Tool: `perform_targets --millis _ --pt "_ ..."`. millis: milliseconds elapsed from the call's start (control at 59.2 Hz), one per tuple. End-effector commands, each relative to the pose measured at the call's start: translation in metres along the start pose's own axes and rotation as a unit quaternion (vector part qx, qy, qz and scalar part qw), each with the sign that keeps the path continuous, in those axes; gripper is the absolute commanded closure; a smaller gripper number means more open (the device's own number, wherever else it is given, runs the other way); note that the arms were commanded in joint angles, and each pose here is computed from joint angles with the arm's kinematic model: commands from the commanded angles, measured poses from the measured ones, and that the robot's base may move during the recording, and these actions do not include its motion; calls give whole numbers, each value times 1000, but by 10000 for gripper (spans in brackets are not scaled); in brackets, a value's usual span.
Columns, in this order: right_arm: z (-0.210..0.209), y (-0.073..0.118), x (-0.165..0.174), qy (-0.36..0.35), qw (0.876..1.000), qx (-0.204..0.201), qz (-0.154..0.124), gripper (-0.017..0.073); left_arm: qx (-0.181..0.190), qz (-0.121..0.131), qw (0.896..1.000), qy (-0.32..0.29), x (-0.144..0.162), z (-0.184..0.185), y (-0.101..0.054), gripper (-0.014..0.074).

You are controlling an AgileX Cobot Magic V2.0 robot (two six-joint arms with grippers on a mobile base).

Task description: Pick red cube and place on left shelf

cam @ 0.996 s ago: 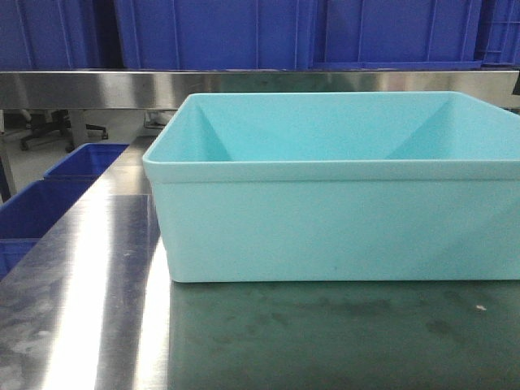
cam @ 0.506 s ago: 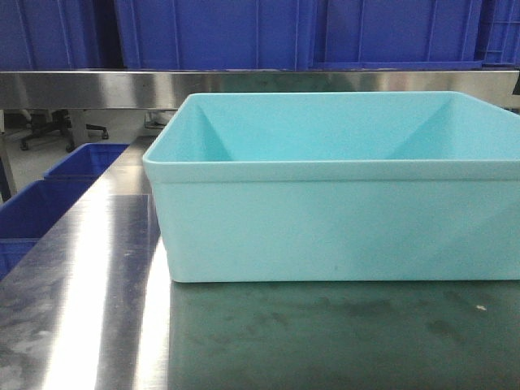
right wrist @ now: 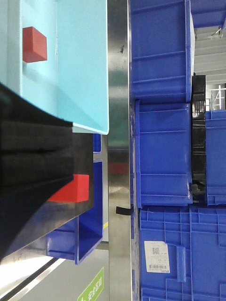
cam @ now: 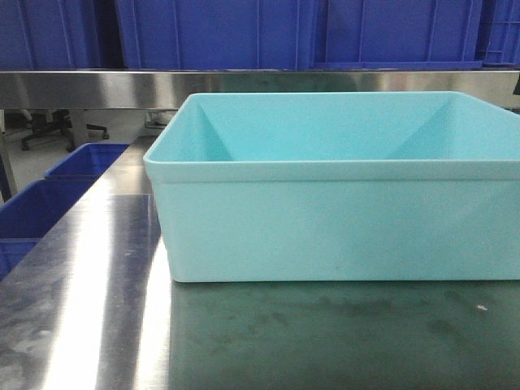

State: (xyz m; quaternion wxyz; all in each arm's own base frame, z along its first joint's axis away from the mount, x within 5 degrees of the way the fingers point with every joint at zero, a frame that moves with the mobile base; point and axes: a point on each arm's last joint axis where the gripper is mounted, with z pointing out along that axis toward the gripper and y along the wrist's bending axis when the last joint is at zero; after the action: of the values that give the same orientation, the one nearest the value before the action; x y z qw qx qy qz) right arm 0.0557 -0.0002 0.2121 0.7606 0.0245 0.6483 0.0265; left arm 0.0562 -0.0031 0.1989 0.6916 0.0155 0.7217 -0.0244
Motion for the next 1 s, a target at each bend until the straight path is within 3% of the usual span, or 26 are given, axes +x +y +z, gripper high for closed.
perform_targets --millis 0,287,641,810,979 --pt "-3 1 -16 -68 998 -4 -9 494 4 -2 999 -42 -1 -1 0 492" --pt "21 4 -48 -11 1000 -1 -8 494 4 -2 999 -42 -1 -1 0 492" --pt "105 9 -124 36 999 2 -8 494 4 -2 999 -42 -1 -1 0 492" --pt "151 14 -149 98 995 0 15 494 4 -2 999 -42 -1 -1 0 492" --pt "190 31 -153 192 980 -31 41 494 4 -2 999 -42 -1 -1 0 492"
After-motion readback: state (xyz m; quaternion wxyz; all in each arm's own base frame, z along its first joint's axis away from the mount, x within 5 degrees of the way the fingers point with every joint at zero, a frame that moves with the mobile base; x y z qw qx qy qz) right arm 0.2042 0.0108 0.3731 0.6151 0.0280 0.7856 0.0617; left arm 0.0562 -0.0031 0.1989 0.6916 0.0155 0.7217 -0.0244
